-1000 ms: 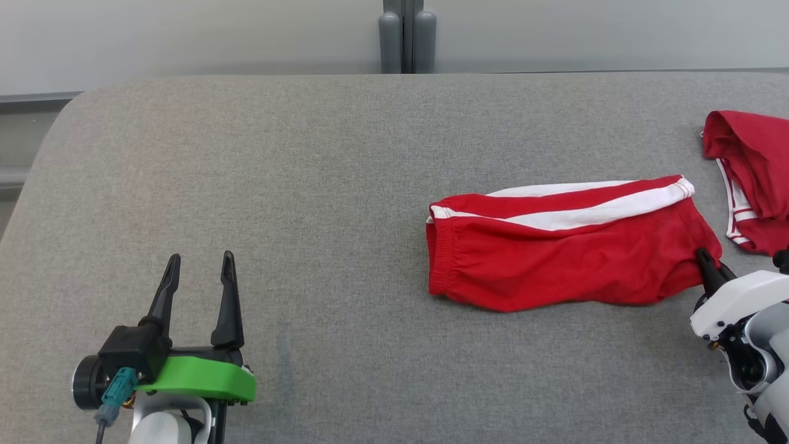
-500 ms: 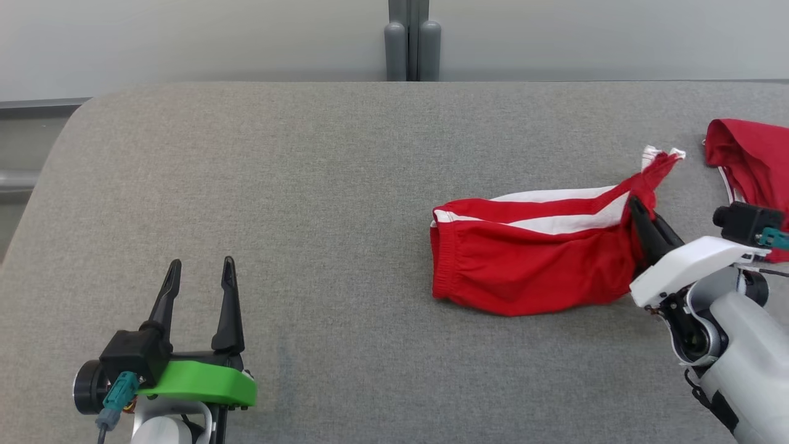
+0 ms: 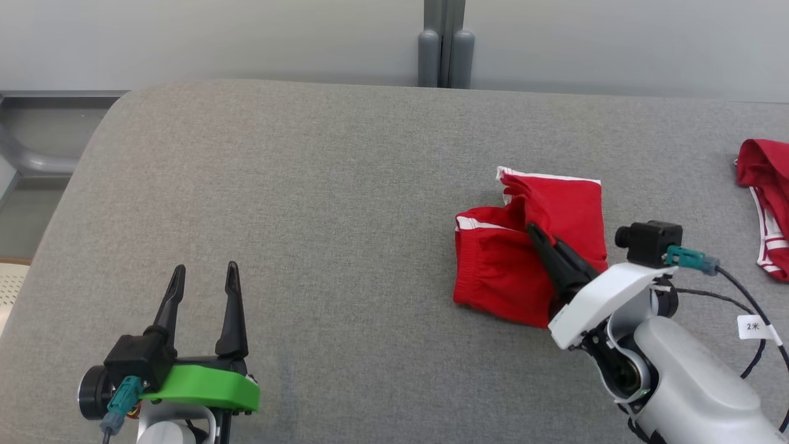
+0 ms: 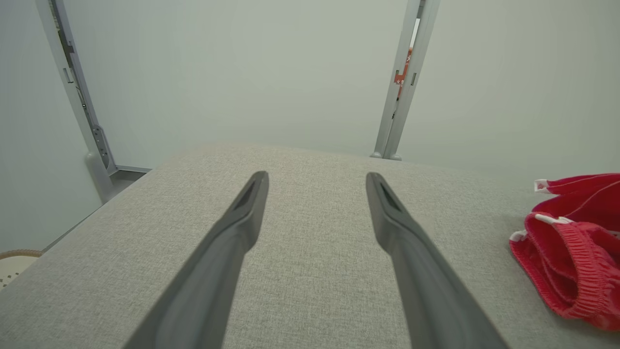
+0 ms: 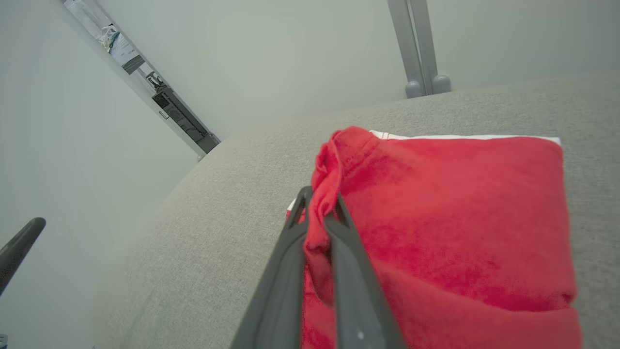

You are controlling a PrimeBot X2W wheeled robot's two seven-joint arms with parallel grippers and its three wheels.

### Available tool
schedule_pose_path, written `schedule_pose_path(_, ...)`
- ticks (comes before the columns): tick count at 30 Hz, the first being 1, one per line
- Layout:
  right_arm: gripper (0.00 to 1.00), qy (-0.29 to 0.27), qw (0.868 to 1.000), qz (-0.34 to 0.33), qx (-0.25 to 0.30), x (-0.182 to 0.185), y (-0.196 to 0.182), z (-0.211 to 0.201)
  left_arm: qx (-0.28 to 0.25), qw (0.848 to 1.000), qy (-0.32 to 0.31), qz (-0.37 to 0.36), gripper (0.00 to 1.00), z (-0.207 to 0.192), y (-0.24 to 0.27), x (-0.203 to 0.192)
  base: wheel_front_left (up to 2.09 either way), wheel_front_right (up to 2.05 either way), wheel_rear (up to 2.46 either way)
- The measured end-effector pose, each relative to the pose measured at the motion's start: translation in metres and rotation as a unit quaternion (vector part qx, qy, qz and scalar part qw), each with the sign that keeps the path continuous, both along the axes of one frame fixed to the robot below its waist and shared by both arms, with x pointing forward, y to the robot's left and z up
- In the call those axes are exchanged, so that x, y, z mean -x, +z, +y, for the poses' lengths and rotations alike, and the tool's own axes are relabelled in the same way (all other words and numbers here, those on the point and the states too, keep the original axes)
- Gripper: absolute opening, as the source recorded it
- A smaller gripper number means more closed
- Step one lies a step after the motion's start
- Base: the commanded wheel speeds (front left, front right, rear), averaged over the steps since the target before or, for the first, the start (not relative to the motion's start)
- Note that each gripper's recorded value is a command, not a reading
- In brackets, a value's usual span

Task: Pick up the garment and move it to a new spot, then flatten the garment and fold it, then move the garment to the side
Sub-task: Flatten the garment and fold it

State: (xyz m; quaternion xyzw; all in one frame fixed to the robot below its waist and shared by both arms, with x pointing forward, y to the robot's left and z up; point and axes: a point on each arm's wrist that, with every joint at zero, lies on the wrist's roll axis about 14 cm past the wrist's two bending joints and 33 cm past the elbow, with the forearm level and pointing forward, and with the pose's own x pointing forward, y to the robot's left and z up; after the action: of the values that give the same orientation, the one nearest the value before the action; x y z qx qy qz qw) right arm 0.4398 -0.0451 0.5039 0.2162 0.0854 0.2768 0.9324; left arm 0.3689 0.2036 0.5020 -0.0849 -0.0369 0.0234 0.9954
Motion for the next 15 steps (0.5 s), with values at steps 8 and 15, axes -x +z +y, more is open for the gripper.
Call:
schedule_pose_path(8,0.00,0.056,0.998,0.038,-0.008,0.032,-0.026,0.045,0.006,1.000,0.015,0.006,1.00,0.008,-0.003,0.007,0.00,0.00,0.00)
schedule_pose_path(15,0.00,0.076,0.996,0.052,0.008,0.046,-0.050,0.065,0.009,1.000,0.019,0.013,1.00,0.009,-0.008,0.008,0.00,0.00,0.00)
